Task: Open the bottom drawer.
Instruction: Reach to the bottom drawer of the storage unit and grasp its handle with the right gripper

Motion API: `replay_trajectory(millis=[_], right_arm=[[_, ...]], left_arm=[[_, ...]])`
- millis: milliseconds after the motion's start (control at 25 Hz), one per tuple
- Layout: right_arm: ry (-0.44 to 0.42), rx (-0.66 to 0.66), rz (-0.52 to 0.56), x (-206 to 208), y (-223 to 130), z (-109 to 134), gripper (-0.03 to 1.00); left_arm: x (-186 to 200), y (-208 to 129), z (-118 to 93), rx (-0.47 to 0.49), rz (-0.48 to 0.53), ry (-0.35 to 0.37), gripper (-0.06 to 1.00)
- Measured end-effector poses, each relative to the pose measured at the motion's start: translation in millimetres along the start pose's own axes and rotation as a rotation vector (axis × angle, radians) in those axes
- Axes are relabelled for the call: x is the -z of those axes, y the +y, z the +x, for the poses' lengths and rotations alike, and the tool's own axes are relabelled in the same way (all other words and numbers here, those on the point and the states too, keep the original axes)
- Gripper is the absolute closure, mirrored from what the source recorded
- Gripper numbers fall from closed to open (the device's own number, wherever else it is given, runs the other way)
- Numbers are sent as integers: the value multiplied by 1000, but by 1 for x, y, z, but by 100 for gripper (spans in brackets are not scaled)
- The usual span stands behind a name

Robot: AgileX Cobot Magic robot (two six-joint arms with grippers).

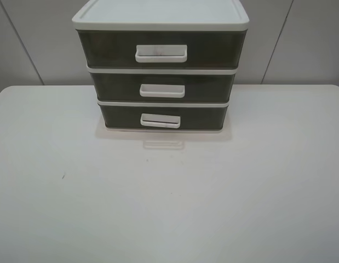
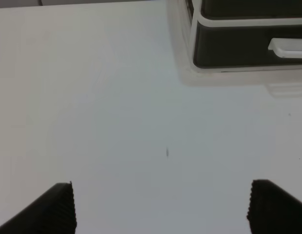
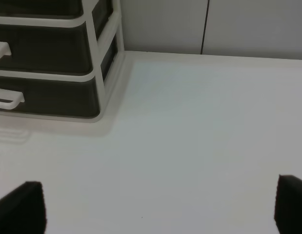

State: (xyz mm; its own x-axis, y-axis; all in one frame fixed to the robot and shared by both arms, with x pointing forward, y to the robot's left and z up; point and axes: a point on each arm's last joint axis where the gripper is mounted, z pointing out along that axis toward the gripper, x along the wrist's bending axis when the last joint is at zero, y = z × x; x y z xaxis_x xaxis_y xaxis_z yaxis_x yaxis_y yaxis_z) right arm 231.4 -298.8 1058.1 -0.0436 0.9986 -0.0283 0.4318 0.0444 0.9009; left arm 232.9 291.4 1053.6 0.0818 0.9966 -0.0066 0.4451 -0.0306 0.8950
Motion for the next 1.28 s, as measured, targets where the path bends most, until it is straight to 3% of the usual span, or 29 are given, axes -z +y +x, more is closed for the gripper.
replay_trajectory(millis=[560,920,1040,1280], right_arm=[[0,-3,2,0,0,0,15],[10,-7,145,-21,10,0,15],[18,-13,168,-29,22,1,15],[18,-16,105,-35,70,-1,15]], left_arm=[[0,0,0,0,0,0,23],[0,0,0,0,0,0,23],[0,0,0,0,0,0,23],[0,0,0,0,0,0,23]])
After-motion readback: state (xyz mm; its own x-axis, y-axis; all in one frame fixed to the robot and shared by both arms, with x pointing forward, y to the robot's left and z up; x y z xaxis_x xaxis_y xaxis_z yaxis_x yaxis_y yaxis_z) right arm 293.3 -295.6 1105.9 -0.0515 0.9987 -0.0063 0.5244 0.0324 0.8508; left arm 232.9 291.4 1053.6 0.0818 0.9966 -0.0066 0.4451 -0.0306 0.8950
